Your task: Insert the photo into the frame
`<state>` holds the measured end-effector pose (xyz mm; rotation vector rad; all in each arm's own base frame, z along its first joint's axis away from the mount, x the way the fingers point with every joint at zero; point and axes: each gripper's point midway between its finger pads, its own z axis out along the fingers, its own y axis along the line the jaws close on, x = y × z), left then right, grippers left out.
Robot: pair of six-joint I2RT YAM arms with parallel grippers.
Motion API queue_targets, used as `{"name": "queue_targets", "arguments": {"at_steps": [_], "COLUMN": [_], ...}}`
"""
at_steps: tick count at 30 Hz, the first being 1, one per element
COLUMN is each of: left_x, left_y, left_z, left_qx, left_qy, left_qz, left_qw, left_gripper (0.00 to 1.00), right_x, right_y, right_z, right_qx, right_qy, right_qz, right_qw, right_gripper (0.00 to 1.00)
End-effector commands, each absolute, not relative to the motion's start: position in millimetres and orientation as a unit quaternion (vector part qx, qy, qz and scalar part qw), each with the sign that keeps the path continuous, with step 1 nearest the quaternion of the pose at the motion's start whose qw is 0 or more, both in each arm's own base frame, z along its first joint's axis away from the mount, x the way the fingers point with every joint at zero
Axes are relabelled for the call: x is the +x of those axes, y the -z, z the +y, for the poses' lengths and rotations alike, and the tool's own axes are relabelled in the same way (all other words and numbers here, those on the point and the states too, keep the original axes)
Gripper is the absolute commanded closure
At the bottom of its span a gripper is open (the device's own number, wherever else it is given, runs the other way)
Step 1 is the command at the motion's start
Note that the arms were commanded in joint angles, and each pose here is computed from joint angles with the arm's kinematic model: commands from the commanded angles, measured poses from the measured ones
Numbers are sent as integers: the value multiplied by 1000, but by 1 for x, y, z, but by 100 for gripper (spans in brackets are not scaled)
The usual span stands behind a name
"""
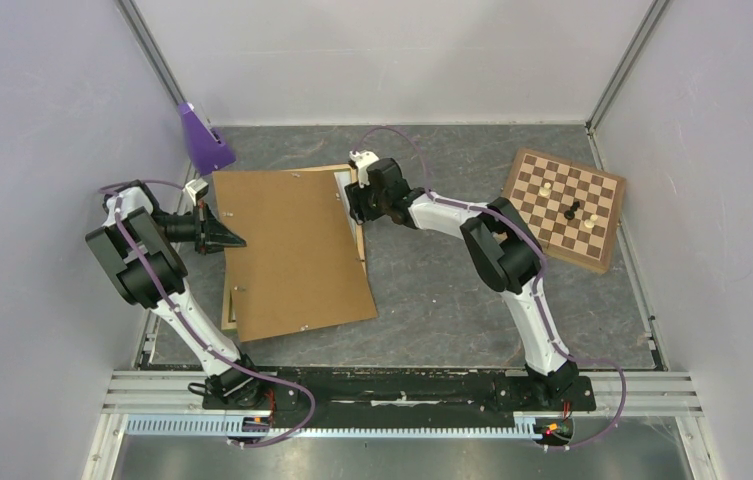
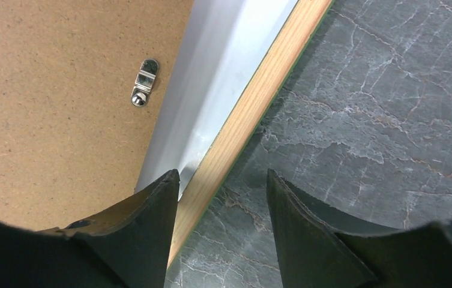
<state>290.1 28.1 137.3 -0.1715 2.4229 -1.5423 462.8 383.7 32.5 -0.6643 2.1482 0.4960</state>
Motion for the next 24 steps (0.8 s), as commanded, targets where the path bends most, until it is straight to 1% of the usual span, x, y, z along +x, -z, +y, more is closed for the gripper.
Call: {"name": "queue_targets", "arguments": {"at_steps": [1,12,19,24], "left_x": [282,288,302,313], "left_y": [-146,-141,-129,-124], "left_z": [30,38,35,12], "left_qx": [-8,16,16,31], "left_qy": [512,497,473,480], "left_qz": [845,853,866,866], "left_qw": [152,158,157,139], "left_gripper": [98,98,98,98], "right_x": [470,465,456,450], "right_y": [-38,-32,-37,-39], "right_z": [390,369,342,316], "right_qx": [-253,-245,-243,-246], "right_qy": [-203,-191,-176,-160], "right_qz": [851,860,862,865], "right_qw": [414,406,409,407], "right_gripper": [44,69,77,83]}}
